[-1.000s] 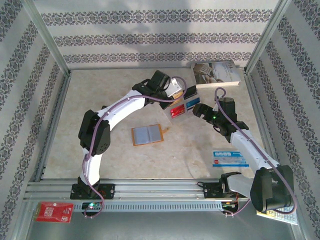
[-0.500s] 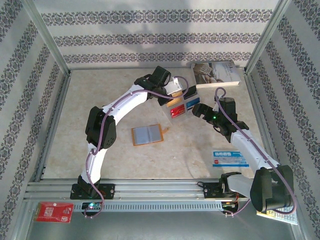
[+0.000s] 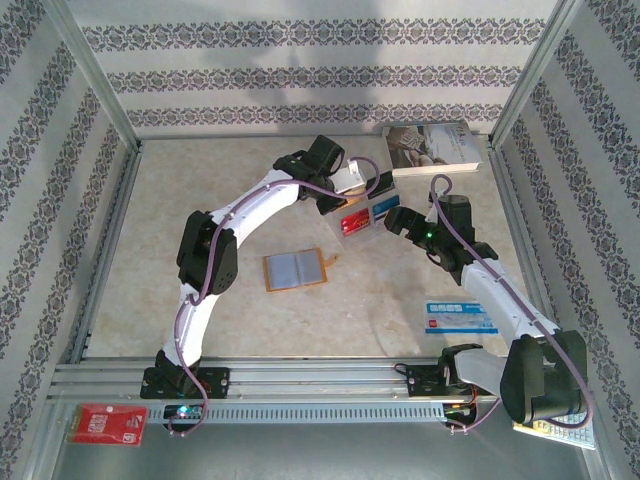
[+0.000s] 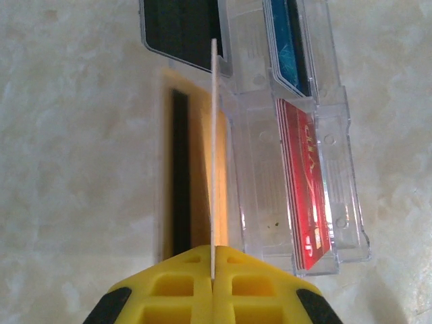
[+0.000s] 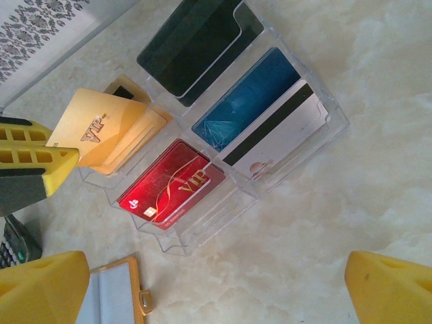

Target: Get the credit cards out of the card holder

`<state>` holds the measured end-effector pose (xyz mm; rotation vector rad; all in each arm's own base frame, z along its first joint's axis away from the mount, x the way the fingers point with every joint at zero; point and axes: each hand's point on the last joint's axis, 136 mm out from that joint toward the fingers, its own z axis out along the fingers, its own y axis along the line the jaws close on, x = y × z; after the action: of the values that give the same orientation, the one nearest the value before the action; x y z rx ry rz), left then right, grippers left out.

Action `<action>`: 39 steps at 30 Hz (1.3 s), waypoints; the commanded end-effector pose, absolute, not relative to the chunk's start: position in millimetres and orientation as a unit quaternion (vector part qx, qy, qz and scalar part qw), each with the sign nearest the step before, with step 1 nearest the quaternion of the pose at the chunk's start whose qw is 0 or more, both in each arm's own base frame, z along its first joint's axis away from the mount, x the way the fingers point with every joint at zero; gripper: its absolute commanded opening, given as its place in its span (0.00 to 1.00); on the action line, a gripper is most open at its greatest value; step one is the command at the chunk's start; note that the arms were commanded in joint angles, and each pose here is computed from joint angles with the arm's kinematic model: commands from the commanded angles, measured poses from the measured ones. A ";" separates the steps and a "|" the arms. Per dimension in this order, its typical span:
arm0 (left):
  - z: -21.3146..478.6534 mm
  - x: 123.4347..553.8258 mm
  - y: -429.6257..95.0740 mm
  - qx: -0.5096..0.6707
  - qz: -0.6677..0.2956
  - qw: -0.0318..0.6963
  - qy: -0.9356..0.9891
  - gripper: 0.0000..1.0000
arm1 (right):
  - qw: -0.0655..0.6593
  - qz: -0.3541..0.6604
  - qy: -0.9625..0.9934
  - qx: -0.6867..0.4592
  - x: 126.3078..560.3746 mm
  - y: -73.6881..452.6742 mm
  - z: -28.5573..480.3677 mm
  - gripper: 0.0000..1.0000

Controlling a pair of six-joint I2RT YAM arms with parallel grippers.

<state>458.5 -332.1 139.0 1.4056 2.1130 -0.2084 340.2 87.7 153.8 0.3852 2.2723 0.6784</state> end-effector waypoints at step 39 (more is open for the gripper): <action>205.4 358.9 -134.8 -0.001 -0.102 0.412 0.905 0.84 | 0.298 0.220 0.928 -0.031 313.5 233.6 127.4 0.88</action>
<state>363.8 -157.4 197.1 0.2514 2.3233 -0.2371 313.5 219.7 129.6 -0.0336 2.4584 0.6603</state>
